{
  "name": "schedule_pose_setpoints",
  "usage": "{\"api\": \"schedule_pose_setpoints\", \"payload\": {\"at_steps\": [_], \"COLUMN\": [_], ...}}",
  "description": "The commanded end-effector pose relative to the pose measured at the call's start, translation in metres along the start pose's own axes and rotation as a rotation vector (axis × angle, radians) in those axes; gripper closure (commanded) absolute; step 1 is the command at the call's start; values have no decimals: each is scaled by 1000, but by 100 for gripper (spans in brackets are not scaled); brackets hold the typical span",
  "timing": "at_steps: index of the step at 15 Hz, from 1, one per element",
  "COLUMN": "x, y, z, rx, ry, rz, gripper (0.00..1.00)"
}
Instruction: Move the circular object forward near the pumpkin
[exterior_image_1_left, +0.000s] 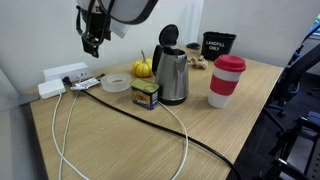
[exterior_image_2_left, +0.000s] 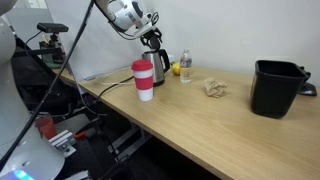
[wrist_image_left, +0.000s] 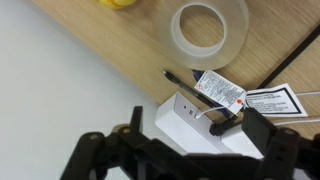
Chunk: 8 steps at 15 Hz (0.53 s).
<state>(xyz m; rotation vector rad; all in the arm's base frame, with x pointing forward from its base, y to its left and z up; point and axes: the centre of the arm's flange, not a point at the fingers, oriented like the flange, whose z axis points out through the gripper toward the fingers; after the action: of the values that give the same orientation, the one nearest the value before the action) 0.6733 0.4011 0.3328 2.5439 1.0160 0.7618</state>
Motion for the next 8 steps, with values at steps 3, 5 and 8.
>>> {"api": "schedule_pose_setpoints", "payload": {"at_steps": [3, 5, 8], "x": [-9, -8, -13], "y": [2, 4, 3], "z": [-82, -113, -158], "rx": [-7, -19, -43], "ry": [-8, -18, -63], "rz": [5, 16, 51], "gripper": [0, 0, 0]}}
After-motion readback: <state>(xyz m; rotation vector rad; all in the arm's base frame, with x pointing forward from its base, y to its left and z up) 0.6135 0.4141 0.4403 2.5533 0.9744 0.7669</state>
